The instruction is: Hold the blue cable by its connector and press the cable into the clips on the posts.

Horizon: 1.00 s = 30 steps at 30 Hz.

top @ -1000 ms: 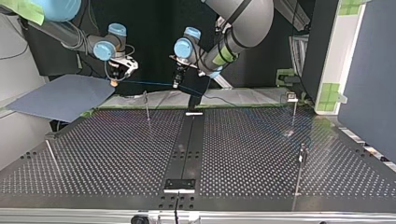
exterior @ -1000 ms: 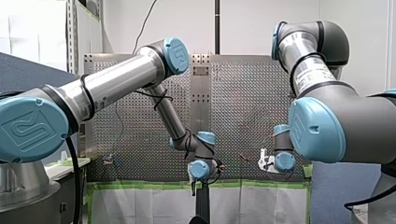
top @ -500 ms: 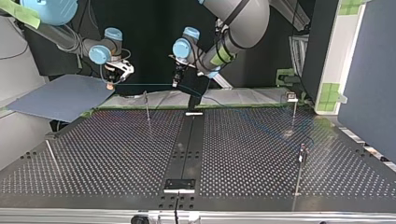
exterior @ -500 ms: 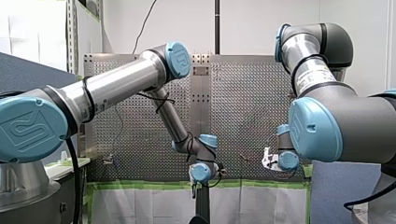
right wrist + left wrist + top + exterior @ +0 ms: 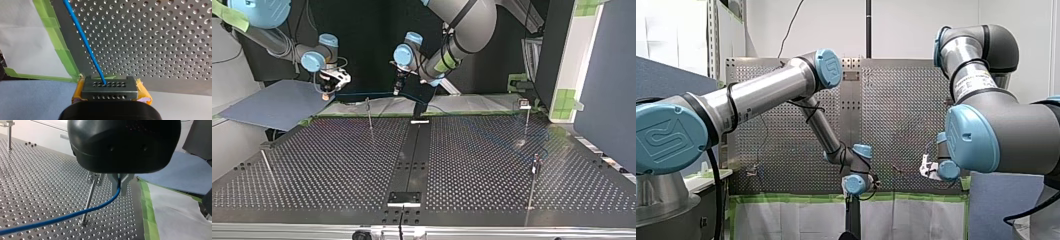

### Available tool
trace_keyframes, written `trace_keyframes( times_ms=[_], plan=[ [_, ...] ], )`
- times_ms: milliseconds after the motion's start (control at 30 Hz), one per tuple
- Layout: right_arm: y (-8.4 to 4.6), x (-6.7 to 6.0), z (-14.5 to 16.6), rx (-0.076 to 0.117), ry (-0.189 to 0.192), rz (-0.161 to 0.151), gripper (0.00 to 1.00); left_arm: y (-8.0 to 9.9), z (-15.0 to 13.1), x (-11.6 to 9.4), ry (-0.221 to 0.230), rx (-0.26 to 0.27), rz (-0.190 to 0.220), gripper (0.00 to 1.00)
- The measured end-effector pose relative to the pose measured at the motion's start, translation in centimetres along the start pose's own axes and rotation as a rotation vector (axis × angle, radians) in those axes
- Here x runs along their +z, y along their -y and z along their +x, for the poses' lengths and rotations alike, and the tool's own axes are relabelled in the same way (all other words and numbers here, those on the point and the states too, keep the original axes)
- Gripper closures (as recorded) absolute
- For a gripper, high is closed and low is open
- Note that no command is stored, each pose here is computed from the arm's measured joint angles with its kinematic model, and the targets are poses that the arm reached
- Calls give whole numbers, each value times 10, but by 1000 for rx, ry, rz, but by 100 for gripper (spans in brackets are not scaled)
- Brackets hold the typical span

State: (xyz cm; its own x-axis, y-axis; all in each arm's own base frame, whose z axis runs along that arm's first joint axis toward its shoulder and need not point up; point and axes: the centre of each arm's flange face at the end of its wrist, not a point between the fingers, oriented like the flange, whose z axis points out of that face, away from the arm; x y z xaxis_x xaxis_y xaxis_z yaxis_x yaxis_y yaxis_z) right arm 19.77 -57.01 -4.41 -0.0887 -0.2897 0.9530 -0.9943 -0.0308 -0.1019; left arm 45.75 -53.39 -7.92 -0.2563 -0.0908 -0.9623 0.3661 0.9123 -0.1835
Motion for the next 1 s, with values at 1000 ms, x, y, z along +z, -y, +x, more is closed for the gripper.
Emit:
trace_keyframes(
  times_ms=[1000],
  plan=[
    [-16, 13, 11, 9, -24, -15, 100, -5, -29, 30, 36, -42, -3, 100]
  ],
)
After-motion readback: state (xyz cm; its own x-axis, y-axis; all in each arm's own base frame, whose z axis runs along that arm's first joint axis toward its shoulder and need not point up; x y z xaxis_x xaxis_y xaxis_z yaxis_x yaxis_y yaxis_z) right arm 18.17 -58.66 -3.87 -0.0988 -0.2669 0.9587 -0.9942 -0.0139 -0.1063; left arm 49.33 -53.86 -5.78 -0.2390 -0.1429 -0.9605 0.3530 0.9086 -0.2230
